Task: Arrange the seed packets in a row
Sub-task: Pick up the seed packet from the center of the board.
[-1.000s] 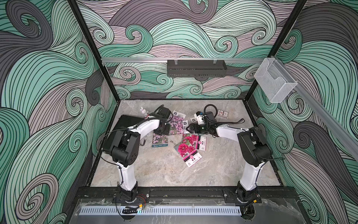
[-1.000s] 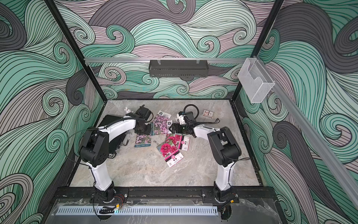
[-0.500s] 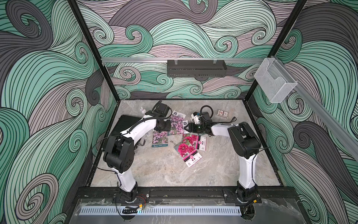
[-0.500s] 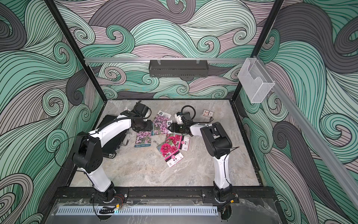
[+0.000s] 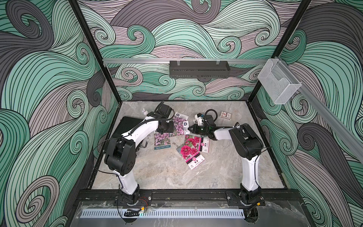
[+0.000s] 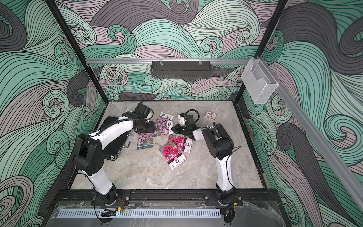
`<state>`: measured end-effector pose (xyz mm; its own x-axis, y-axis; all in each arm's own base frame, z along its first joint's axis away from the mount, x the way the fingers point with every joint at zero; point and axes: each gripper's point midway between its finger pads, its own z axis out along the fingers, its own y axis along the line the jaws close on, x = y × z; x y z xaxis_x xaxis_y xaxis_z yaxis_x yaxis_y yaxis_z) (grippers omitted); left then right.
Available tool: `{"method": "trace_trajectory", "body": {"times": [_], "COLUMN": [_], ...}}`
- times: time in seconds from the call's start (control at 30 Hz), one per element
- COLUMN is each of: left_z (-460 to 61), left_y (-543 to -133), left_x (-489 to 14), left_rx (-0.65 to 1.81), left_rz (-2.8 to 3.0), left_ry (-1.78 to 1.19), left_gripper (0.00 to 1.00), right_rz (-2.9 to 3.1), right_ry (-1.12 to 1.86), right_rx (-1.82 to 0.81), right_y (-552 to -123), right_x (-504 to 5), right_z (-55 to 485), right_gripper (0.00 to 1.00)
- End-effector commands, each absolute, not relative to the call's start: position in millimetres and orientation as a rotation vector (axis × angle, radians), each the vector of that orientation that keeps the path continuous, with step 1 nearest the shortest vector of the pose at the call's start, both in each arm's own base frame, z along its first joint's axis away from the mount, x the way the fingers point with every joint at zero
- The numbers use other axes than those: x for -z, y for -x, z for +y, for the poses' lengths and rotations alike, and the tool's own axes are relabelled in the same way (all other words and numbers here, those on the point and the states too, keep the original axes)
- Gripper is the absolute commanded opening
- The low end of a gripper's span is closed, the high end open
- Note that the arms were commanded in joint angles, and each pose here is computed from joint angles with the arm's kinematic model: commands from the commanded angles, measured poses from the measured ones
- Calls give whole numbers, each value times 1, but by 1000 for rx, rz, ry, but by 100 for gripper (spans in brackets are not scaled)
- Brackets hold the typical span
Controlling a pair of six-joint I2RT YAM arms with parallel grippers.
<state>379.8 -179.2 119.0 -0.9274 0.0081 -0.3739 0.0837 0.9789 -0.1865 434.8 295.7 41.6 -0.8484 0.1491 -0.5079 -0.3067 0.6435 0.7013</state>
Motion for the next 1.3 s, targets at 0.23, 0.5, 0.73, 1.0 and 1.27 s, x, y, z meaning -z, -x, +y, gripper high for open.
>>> {"method": "trace_trajectory", "body": {"times": [0.23, 0.5, 0.73, 1.0, 1.27], "left_z": [-185, -207, -229, -246, -251], "left_y": [-391, -399, -414, -412, -407], "left_x": [-130, -150, -174, -192, -183], "left_rx": [349, 488, 634, 1047, 986], "left_rz": [2728, 2677, 2588, 2426, 2312], "left_ry": [-96, -242, -463, -681, -889], "left_gripper": [54, 58, 60, 60, 61], "right_rz": [2240, 2226, 2226, 2146, 2130], "right_ry": [193, 266, 424, 618, 746], "right_rx": [-1071, -933, -931, -1074, -1187], "right_y": [-438, -437, -421, -381, -351], "right_x": [-89, -127, -174, -220, -239], "right_z": [293, 269, 248, 234, 238], "right_gripper": [0, 0, 0, 0, 0]}}
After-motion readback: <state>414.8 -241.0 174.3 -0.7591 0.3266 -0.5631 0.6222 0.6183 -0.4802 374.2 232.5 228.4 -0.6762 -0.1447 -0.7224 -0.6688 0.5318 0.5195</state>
